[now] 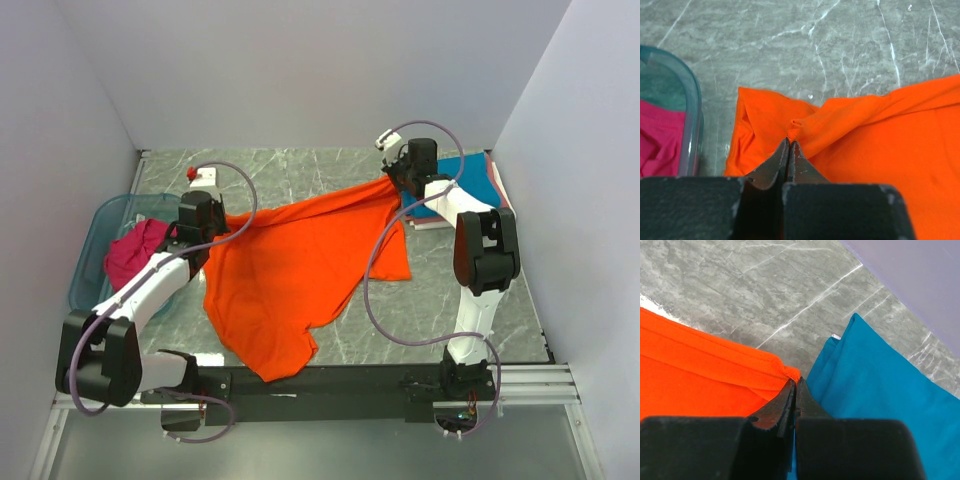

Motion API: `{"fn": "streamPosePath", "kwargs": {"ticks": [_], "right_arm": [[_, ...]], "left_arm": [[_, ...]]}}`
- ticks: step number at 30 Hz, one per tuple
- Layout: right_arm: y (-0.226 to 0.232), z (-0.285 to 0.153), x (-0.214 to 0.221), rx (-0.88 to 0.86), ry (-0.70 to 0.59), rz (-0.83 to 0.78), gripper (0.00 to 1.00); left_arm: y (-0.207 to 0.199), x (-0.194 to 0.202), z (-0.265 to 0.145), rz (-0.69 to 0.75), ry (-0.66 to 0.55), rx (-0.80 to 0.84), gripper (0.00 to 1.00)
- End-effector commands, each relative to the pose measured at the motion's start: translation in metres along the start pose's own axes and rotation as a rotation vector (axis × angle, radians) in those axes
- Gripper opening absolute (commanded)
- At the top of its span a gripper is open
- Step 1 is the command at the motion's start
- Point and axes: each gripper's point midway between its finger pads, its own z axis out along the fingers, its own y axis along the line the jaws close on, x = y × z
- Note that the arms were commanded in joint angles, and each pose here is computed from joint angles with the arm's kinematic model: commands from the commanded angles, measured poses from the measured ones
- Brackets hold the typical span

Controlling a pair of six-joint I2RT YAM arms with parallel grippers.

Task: Fold and stack the t-shirts
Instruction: Fold the tshirt

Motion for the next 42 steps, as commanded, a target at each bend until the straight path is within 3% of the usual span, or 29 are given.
{"fn": "streamPosePath", "kwargs": {"ticks": [1,39,42], "right_arm": [[-0.006,-0.003,-0.004,0.009,-0.01,-0.032,0.0],[-0.003,-0.008,0.018,0.013,0.056,-0.133,0.0],[-0.001,-0.009,0.02,0.007,0.062,-0.151,0.05]], "left_arm": [[0.0,-0.006,-0.01,-0.051,-0.041,-0.019,0.0],[-0.02,0.03,-0.028,-0.115,0.008,-0.001,0.0],[-0.021,0.033,-0.029,-0.116,0.011,-0.003,0.0]]}}
